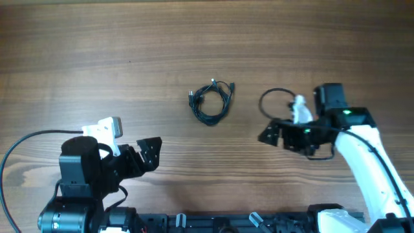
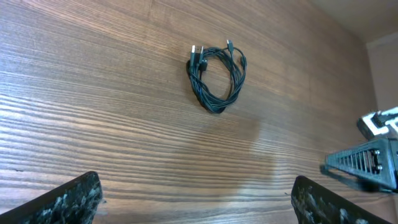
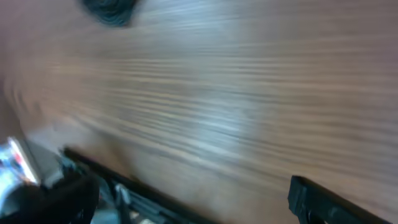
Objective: Untangle cables
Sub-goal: 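Move both grippers toward the black cable bundle at table center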
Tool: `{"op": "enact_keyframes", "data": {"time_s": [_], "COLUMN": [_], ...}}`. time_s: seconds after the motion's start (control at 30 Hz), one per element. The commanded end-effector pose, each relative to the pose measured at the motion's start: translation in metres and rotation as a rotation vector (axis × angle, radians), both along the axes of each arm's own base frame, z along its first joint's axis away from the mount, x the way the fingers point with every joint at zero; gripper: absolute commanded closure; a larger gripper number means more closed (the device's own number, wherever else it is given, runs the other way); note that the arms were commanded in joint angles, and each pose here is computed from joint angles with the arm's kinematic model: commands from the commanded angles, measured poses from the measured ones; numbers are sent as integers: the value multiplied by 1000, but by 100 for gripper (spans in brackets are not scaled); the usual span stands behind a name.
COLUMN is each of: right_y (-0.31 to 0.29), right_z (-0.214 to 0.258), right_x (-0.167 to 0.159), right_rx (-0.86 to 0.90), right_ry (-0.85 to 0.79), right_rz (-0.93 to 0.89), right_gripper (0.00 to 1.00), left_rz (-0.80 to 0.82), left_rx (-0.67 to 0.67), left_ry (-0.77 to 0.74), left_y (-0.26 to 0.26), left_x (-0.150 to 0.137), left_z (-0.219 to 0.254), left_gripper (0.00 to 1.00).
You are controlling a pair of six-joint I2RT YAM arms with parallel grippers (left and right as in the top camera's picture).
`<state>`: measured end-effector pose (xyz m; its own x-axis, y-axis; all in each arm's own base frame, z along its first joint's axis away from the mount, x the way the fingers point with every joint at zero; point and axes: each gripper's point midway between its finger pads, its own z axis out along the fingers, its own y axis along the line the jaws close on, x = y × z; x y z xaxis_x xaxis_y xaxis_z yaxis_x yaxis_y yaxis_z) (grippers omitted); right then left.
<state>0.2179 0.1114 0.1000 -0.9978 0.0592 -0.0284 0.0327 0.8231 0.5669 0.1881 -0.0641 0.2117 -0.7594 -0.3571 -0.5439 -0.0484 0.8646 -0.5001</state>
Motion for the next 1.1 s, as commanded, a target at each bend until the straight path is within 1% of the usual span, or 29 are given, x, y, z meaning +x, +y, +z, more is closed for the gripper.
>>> {"op": "enact_keyframes", "data": {"time_s": [0.0, 0.03, 0.07, 0.1, 0.17, 0.2, 0.23, 0.27, 0.37, 0.4, 0.43, 0.47, 0.53, 0.63, 0.83, 1.0, 1.07], "right_y": [39, 44, 50, 56, 72, 82, 90, 95, 86, 68, 56, 54, 53, 50, 44, 43, 46], "right_z": [14, 16, 19, 23, 31, 34, 34, 32, 16, 12, 11, 11, 8, -8, -20, -26, -28], "right_x": [22, 31, 40, 47, 55, 57, 59, 61, 81, 93, 99, 100, 99, 92, 78, 63, 54], "right_rx": [64, 63, 83, 98, 100, 92, 67, 30, -209, -313, -359, -365, -368, -396, -410, -404, -382], "right_ry": [-219, -257, -240, -272, -398, -460, -514, -548, -620, -605, -592, -586, -573, -512, -423, -359, -321], "right_rz": [196, 185, 109, 105, 205, 256, 306, 326, 286, 161, 75, 47, 47, 66, 52, 83, 104], "right_gripper": [0, 0, 0, 0, 0, 0, 0, 0, 1, 0, 0, 0, 0, 0, 0, 0, 0], "left_rz": [-27, -37, -54, -68, -138, -169, -176, -176, -176, -176, -175, -177, -197, -239, -225, -73, 37], "left_rx": [14, 25, 29, 31, 23, 10, 2, 2, 2, 1, 1, 0, 0, -2, 47, 182, 220], "left_ry": [33, 62, 82, 104, 102, 102, 112, 120, 141, 147, 155, 166, 180, 194, 214, 260, 276], "left_y": [-2, -2, -4, -5, -14, -19, -20, -21, -21, -21, -22, -22, -29, -50, -89, -89, -83], "left_x": [13, 18, 22, 28, 40, 45, 51, 55, 69, 74, 79, 83, 92, 105, 128, 136, 141], "left_z": [-3, -10, -15, -20, -25, -27, -30, -33, -44, -48, -52, -57, -66, -82, -116, -151, -164], "left_gripper": [3, 5, 8, 8, 9, 10, 14, 16, 20, 20, 20, 20, 23, 25, 32, 34, 36]}}
